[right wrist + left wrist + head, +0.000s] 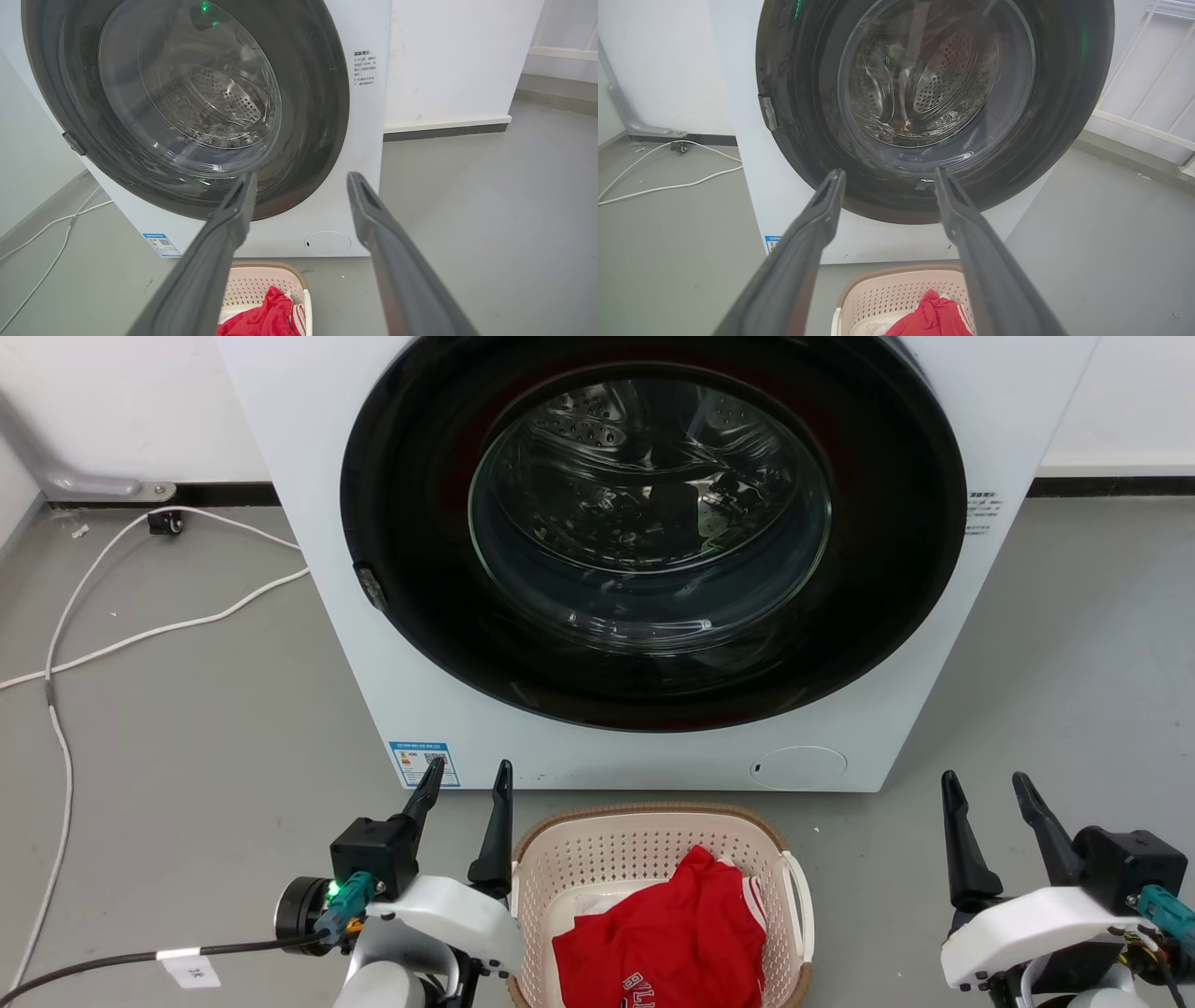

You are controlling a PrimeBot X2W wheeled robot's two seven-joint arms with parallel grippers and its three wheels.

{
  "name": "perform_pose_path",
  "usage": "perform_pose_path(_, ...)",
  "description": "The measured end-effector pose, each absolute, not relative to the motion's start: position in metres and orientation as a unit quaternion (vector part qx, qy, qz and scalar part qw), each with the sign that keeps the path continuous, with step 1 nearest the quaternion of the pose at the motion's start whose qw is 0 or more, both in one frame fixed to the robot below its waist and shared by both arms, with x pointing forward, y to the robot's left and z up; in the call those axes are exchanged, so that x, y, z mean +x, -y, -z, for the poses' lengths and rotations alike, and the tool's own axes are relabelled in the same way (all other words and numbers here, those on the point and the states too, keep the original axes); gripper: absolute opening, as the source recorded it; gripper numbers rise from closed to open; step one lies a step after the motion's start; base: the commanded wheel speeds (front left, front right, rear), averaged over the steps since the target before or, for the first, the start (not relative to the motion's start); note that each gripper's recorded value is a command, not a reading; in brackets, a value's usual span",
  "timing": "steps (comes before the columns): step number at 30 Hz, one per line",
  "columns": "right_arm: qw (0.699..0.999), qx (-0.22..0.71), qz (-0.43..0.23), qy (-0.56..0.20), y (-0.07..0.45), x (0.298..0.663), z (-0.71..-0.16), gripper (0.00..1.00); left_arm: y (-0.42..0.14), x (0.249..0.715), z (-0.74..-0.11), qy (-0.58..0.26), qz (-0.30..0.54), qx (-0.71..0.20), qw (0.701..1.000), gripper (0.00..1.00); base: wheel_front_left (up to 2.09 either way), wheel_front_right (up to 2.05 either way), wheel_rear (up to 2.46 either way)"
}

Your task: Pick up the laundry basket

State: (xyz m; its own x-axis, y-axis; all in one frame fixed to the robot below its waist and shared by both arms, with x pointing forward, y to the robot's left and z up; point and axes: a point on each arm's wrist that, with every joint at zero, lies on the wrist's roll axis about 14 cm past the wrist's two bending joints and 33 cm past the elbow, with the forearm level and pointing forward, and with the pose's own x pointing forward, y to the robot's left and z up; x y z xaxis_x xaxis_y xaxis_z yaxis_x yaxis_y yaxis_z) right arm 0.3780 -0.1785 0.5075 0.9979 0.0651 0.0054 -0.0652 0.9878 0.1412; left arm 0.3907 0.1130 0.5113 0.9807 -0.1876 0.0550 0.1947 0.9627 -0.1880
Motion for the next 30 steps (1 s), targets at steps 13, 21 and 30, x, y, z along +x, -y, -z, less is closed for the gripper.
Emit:
perform_pose_path(13,0.999,0.033,-0.039,0.008,0.1764,0.3769,-0.5105,1.00,-0.1097,0.3912,-0.5119,0.029,0.100,-0.053,0.993,1.00,0.00,0.00,0.00)
perform_pose_path(21,0.999,0.012,-0.042,0.011,0.1747,0.3775,-0.5103,1.00,-0.1077,0.3916,-0.5122,0.036,0.103,-0.030,0.994,1.00,0.00,0.00,0.00)
perform_pose_path(30,0.999,0.003,-0.044,0.011,0.1742,0.3780,-0.5092,1.00,-0.1084,0.3919,-0.5105,0.036,0.102,-0.022,0.994,1.00,0.00,0.00,0.00)
